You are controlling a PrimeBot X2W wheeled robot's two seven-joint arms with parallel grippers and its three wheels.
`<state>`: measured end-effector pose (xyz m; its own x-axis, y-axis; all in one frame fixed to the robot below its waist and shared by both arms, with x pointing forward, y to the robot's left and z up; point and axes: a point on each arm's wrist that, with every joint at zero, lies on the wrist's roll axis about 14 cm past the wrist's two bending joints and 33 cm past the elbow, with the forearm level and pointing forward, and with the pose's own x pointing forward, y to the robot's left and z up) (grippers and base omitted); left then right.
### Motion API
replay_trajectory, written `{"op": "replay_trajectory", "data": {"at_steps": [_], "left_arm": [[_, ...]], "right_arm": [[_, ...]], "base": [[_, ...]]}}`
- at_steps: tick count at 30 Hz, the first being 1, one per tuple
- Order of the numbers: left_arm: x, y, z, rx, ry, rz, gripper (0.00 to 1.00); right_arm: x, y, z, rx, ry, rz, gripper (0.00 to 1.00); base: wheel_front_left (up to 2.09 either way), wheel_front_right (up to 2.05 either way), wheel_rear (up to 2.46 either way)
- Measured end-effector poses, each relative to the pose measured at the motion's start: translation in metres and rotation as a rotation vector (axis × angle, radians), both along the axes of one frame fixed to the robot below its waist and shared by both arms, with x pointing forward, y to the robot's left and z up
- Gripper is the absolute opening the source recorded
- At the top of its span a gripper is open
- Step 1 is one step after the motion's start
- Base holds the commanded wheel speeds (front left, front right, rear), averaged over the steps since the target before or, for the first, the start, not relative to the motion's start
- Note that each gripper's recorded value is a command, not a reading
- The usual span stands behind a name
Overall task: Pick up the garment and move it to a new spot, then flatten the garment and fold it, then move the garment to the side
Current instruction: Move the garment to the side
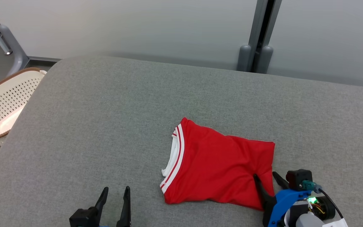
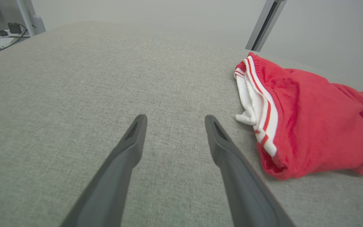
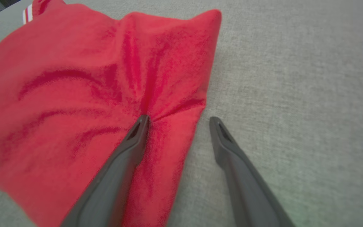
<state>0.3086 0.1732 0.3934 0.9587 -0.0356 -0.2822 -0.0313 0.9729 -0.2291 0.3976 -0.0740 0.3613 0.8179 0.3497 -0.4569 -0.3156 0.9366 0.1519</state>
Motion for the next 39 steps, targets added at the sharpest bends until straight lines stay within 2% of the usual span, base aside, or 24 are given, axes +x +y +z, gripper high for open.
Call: {"op": "replay_trajectory", "data": {"at_steps": [1,2,3,4,11,17,23,29,34,39], "left_arm": [[-0.001,0.001,-0.001,0.000,0.003,0.005,1.00],[-0.002,0.002,-0.001,0.000,0.006,0.009,1.00],[-0.002,0.003,-0.002,0.000,0.007,0.011,1.00],[-0.002,0.004,-0.002,0.000,0.008,0.013,1.00],[0.007,-0.007,-0.004,0.003,0.012,-0.033,1.00],[0.026,-0.045,-0.009,-0.008,0.019,-0.164,1.00],[0.046,-0.101,-0.005,-0.043,0.000,-0.338,1.00],[0.052,-0.160,0.001,-0.097,-0.011,-0.506,1.00],[0.053,-0.190,0.006,-0.107,-0.028,-0.599,1.00],[0.052,-0.199,0.005,-0.105,-0.025,-0.631,1.00]], "right_arm": [[0.000,0.002,-0.002,0.002,0.010,0.008,1.00],[-0.001,0.004,-0.004,0.004,0.017,0.015,0.48],[-0.002,0.006,-0.005,0.003,0.017,0.021,0.14],[-0.001,0.006,-0.005,0.003,0.015,0.024,0.00],[-0.002,-0.006,0.000,0.030,-0.012,-0.040,0.00],[-0.013,-0.064,0.002,0.017,-0.027,-0.210,0.00],[-0.052,-0.130,-0.004,-0.034,-0.021,-0.399,0.00],[-0.096,-0.176,-0.009,-0.066,0.001,-0.557,0.00],[-0.125,-0.199,-0.011,-0.074,0.018,-0.652,0.00],[-0.132,-0.206,-0.011,-0.078,0.019,-0.684,0.00]], "base": [[0.00,0.00,0.00],[0.00,0.00,0.00],[0.00,0.00,0.00],[0.00,0.00,0.00],[0.00,0.00,0.00],[0.00,0.00,0.00],[0.00,0.00,0.00],[0.00,0.00,0.00],[0.00,0.00,0.00],[0.00,0.00,0.00]]}}
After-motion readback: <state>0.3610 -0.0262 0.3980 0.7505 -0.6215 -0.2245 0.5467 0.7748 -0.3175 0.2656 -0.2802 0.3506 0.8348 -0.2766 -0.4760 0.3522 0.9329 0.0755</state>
